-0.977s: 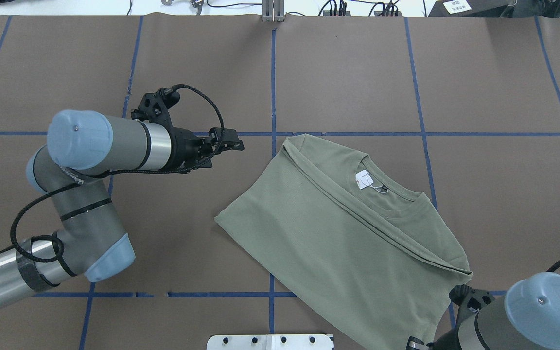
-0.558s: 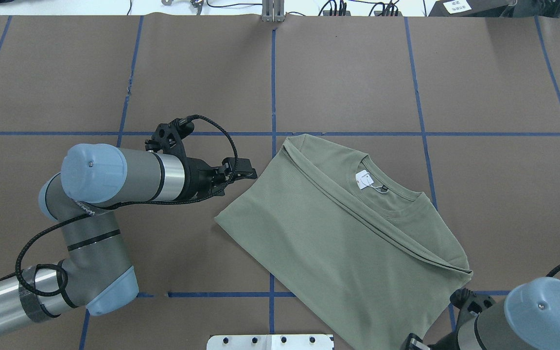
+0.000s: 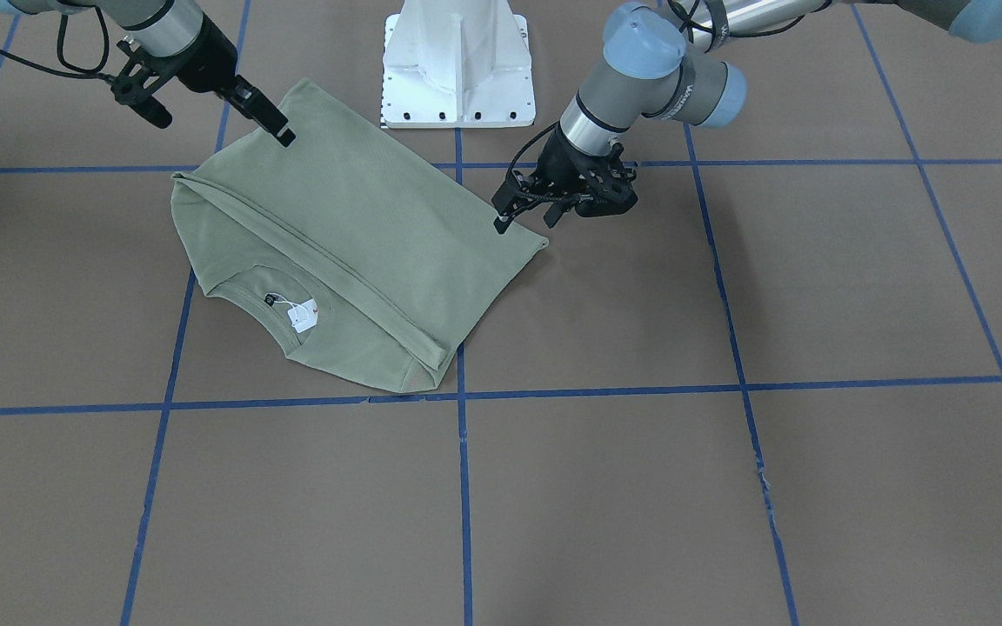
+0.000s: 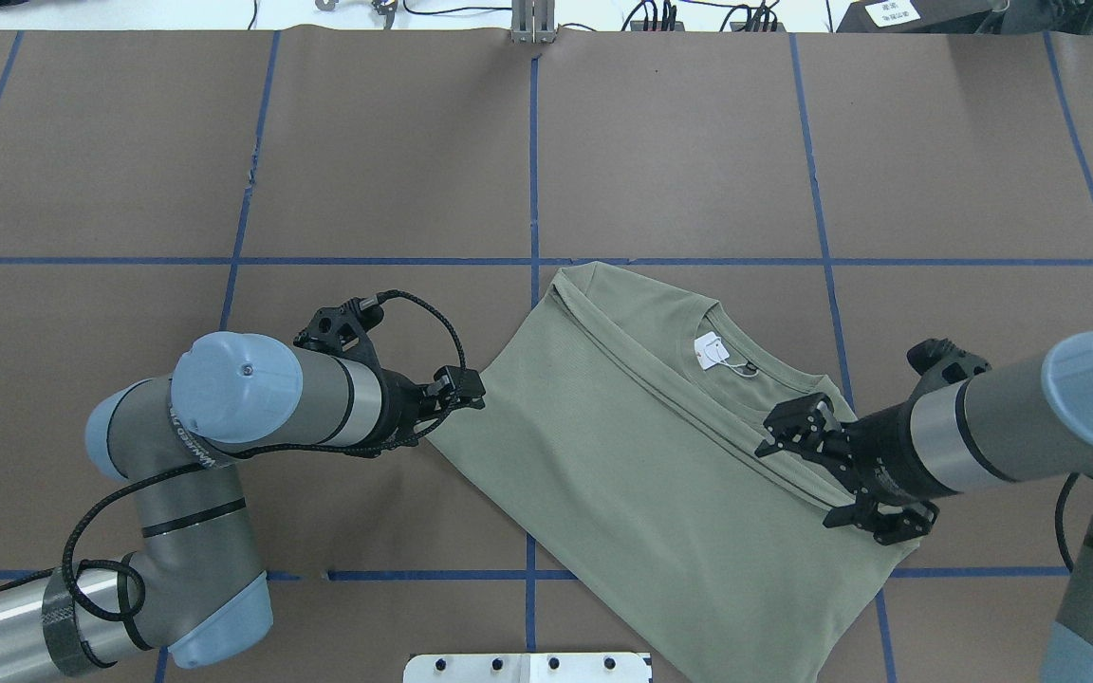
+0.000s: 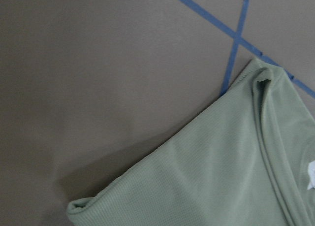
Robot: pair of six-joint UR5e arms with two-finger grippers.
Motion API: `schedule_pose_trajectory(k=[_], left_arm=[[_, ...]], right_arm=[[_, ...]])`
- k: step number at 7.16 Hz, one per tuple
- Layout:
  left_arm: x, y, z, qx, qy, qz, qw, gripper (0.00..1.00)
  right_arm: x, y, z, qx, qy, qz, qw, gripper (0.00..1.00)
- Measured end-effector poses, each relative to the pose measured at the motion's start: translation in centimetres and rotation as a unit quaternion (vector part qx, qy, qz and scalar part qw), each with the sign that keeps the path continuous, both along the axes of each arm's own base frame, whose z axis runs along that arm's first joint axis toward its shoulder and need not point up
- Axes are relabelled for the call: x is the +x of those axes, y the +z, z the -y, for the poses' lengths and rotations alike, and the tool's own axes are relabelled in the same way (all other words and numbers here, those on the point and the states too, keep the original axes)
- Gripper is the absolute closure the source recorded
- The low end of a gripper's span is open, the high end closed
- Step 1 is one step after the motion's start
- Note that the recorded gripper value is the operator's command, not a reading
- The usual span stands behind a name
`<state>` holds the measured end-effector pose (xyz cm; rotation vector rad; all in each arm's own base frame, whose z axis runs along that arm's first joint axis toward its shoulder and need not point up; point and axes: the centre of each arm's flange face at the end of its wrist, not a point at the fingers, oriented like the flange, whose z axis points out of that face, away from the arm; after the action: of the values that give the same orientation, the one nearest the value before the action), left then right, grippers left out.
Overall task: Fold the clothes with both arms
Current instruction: 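Push the shirt edge with the left gripper to straighten the shirt square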
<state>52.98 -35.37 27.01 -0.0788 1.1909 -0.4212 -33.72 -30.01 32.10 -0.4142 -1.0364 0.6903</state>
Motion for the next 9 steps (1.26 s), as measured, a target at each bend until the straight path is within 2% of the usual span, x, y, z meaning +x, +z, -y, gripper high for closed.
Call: schedule_pose_trajectory(k=[2,4,5,7,8,9], left_arm=[[0.8,1.0,-0.3,0.004,-0.012,0.018,0.9998,0.17],[1.6,1.8,-0.6,0.007,-0.018,0.029,0.9994,0.25],[1.8,2.1,-0.6,0.007,-0.018,0.032,0.9993,0.37],[2.1,2.6,-0.4,0.006,-0.021,0.039,0.999,0.85],[2.1,2.7,-0.3,0.006,-0.022,0.04,0.999,1.0],[2.0,2.7,-0.2,0.007,-0.023,0.04,0.9989,1.0]], right_arm=[[-0.1,0.4,2.5,0.016,0.014,-0.004,0.9998,0.0],[-0.3,0.4,3.1,0.019,0.016,-0.004,0.9997,0.0],[-0.4,0.5,3.1,0.019,0.016,-0.004,0.9997,0.0],[-0.6,0.5,3.3,0.019,0.016,-0.004,0.9997,0.0],[-0.7,0.5,3.3,0.019,0.016,-0.004,0.9997,0.0],[-0.8,0.4,3.3,0.02,0.016,-0.003,0.9997,0.0]])
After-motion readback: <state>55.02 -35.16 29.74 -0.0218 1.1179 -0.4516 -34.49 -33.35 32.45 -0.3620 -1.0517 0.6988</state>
